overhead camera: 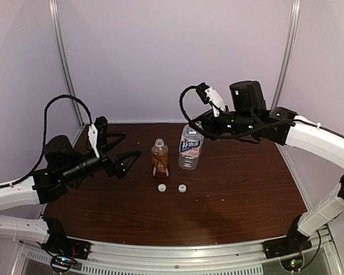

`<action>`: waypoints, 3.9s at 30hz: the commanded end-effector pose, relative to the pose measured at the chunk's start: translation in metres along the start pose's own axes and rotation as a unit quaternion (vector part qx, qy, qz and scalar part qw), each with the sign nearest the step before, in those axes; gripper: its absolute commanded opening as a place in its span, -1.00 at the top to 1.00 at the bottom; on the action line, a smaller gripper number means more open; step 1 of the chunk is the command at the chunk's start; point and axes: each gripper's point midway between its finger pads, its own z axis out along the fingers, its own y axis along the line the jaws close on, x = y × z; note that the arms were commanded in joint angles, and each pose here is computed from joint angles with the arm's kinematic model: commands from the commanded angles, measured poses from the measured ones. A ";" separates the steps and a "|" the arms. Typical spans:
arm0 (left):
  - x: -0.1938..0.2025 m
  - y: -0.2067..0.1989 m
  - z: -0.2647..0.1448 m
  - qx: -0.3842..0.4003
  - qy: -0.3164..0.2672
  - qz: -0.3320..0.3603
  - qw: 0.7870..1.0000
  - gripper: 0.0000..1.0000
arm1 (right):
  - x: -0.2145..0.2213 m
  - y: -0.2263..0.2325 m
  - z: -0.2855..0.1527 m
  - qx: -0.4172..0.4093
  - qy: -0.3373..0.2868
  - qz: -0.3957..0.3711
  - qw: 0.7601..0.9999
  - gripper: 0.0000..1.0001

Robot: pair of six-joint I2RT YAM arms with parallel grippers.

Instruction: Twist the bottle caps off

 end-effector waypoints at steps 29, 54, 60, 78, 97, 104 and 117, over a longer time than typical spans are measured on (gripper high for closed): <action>0.013 0.043 -0.023 -0.127 0.005 -0.010 0.992 -0.95 | 0.084 -0.060 0.110 0.100 0.059 0.016 0.993 0.75; 0.020 0.045 -0.020 -0.131 0.016 -0.007 0.991 -0.95 | 0.099 -0.065 0.098 0.099 0.063 0.026 0.993 0.04; 0.019 0.047 -0.021 -0.139 0.019 -0.003 0.990 -0.96 | 0.095 -0.063 0.092 0.096 0.062 0.026 0.993 -0.19; 0.014 0.066 -0.031 -0.198 0.044 0.008 0.979 -0.95 | 0.063 -0.070 0.039 0.129 0.027 0.027 0.991 -1.00; -0.026 0.108 -0.051 -0.307 0.085 0.009 0.948 -0.95 | 0.041 -0.127 -0.055 0.241 -0.010 0.057 0.969 -1.00; -0.039 0.132 -0.055 -0.310 0.105 0.008 0.945 -0.95 | 0.041 -0.150 -0.083 0.280 -0.017 0.054 0.958 -1.00; -0.035 0.133 -0.066 -0.296 0.081 0.076 0.949 -0.95 | 0.039 -0.172 -0.110 0.285 -0.044 0.076 0.954 -1.00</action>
